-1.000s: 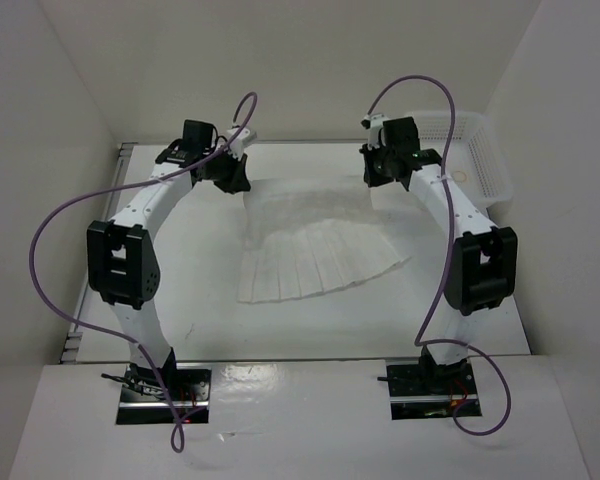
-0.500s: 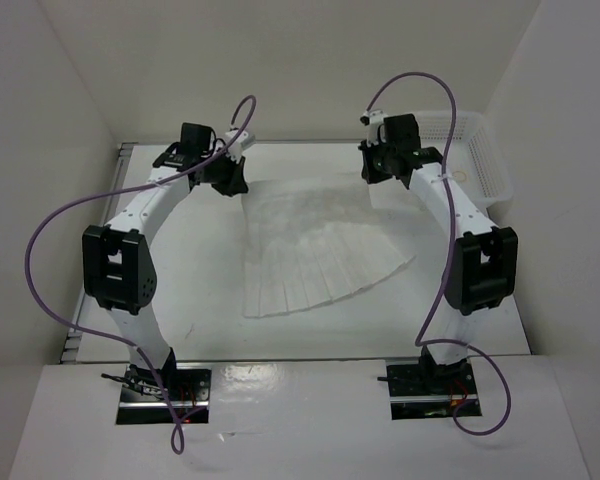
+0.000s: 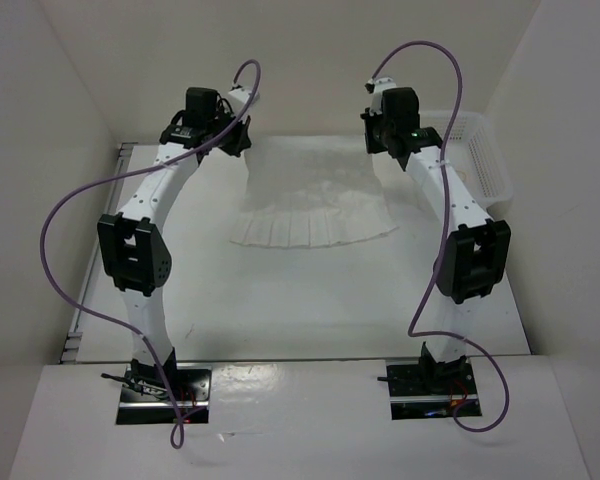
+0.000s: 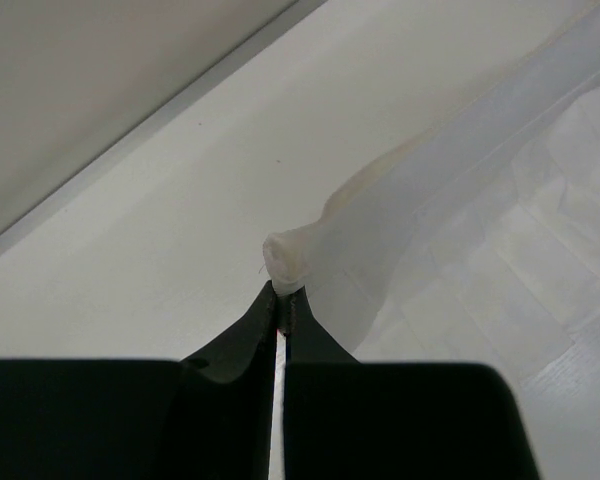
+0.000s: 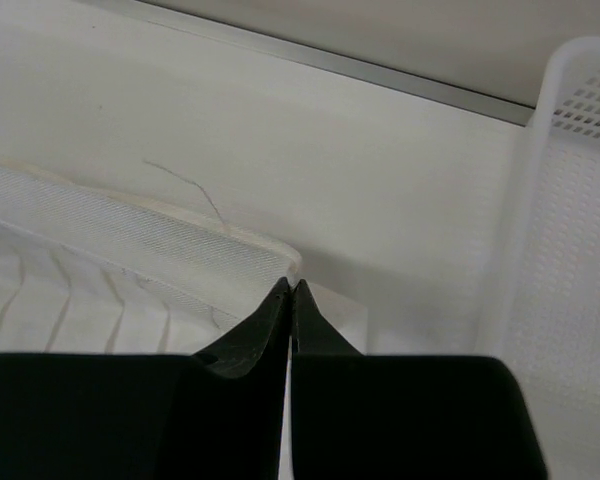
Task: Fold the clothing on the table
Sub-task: Fold the skirt
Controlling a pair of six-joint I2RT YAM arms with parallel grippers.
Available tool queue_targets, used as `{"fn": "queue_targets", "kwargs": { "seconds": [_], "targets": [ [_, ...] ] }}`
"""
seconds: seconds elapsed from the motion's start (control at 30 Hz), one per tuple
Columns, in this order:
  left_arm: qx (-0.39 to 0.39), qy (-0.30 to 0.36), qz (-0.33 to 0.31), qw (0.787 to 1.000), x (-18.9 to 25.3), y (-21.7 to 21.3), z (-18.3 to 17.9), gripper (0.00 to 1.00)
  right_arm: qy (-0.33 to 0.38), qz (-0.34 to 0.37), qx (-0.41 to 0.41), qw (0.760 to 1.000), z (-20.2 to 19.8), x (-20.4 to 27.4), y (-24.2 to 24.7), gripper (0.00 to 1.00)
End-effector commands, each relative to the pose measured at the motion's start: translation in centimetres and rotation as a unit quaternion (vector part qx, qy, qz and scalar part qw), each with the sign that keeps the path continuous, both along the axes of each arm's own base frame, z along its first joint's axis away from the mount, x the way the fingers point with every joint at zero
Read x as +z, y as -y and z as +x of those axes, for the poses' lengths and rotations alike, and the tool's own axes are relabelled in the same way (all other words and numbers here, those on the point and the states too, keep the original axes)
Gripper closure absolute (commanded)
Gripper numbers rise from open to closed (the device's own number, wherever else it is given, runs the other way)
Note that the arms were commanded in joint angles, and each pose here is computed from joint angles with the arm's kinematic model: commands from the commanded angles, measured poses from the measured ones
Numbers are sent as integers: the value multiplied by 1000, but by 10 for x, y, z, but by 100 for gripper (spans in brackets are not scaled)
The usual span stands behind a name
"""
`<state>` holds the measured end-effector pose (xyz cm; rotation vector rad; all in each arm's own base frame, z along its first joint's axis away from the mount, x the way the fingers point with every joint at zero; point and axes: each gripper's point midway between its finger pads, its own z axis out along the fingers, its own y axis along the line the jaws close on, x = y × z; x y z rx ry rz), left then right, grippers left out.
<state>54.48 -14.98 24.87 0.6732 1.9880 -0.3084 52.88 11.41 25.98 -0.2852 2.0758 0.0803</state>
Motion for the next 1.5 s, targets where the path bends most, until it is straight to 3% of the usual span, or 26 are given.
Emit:
{"fn": "queue_targets", "kwargs": {
  "seconds": [0.0, 0.5, 1.2, 1.4, 1.43, 1.47],
  "targets": [
    [73, -24, 47, 996, -18, -42, 6, 100, 22, -64, -98, 993, 10, 3, 54, 100],
    [25, -106, 96, 989, -98, -50, -83, 100, -45, -157, -52, 985, -47, -63, 71, 100],
    [13, -125, 131, 983, -120, -63, -117, 100, -139, -192, 61, 970, -105, -112, 64, 100],
    [-16, -153, 117, 981, -130, -55, -138, 85, -170, -198, 88, 961, -125, -130, 64, 100],
    [-22, -165, 114, 979, -135, -54, -145, 80, -170, -198, 88, 961, -128, -130, 65, 100],
    [-26, -167, 110, 979, -136, -53, -149, 67, -170, -198, 88, 961, -128, -130, 65, 98]
  ]
}}
